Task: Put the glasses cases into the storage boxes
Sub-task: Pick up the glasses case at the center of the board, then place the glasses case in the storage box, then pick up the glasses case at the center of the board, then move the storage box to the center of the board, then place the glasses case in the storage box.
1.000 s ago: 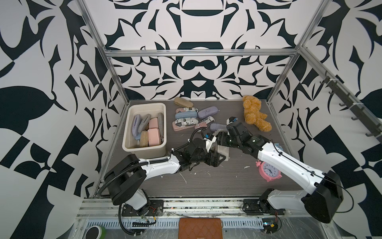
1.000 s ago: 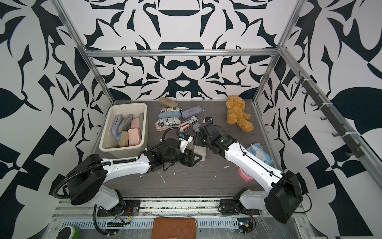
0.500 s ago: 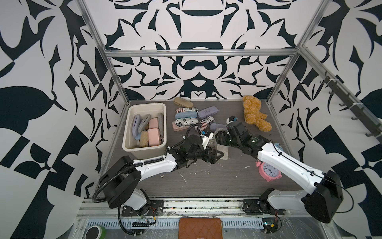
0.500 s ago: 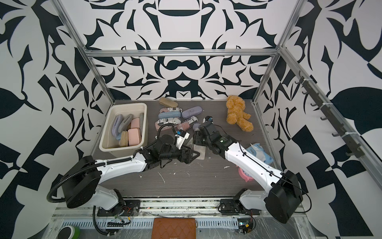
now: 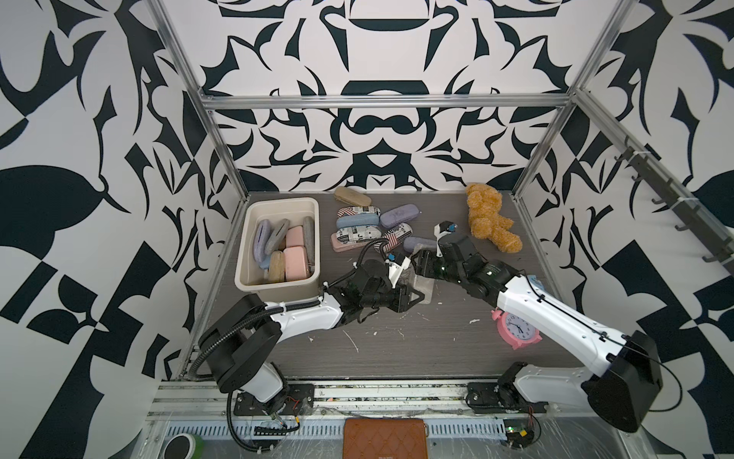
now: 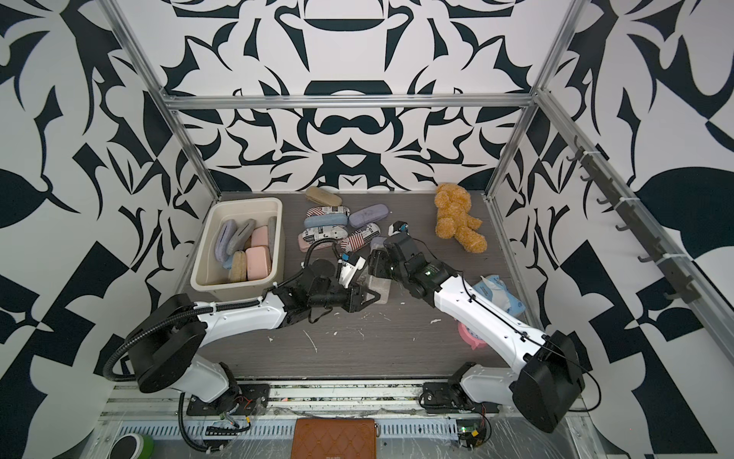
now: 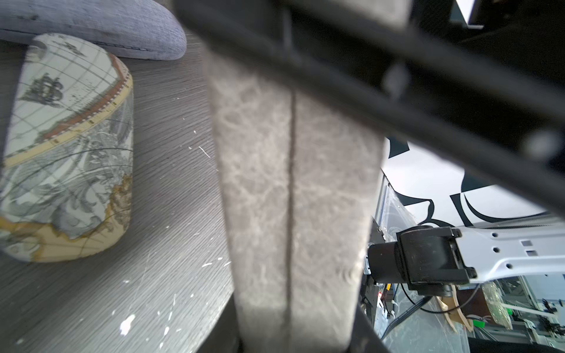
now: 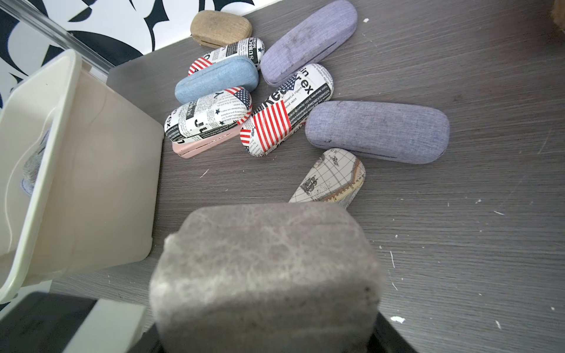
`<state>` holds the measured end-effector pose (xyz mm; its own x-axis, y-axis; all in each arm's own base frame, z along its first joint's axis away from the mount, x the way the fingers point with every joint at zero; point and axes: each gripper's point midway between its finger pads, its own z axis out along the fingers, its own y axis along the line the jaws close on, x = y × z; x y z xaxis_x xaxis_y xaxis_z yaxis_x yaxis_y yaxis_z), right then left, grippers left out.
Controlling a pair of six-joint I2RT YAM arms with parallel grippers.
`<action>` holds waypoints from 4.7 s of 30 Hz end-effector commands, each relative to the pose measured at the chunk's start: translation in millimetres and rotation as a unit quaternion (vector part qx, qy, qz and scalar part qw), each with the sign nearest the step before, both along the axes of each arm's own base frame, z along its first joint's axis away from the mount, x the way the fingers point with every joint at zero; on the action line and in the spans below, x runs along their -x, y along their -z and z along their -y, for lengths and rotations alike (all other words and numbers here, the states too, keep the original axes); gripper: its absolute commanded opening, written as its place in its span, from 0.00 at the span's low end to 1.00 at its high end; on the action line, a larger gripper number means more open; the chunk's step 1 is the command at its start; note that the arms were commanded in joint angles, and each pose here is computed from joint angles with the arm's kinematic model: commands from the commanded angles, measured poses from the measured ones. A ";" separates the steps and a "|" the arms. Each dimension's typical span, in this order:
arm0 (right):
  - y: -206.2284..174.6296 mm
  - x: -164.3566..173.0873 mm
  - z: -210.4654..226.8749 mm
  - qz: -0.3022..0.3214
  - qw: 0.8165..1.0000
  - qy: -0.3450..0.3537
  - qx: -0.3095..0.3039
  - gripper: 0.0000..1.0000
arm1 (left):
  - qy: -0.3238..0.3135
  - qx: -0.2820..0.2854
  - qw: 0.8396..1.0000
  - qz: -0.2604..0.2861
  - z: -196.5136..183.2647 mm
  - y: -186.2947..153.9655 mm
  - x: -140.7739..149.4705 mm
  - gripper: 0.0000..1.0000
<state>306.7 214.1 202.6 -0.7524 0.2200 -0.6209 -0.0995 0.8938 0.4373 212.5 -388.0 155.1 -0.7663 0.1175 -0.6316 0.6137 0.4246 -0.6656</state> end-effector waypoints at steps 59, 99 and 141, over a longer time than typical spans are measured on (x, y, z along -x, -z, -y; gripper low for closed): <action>32.4 -66.3 34.6 -0.014 0.995 0.041 0.088 0.80 | -0.383 -0.338 0.859 -0.018 -345.6 -95.1 -175.4 1.00; 157.0 -28.6 30.0 -0.143 0.957 0.002 0.251 0.79 | -0.238 -0.099 0.955 -0.144 -155.4 -39.2 -46.3 0.99; -51.5 -5.4 -192.0 0.082 0.964 -0.215 0.132 0.48 | -0.534 -0.207 0.817 0.060 -350.1 -103.4 -17.0 0.99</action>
<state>297.3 391.4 255.0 -0.6125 -0.3046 -0.7294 -0.5517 0.8256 0.1186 235.1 -39.6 263.9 -0.4818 -0.3546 -0.8013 -0.2005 0.9348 -0.2931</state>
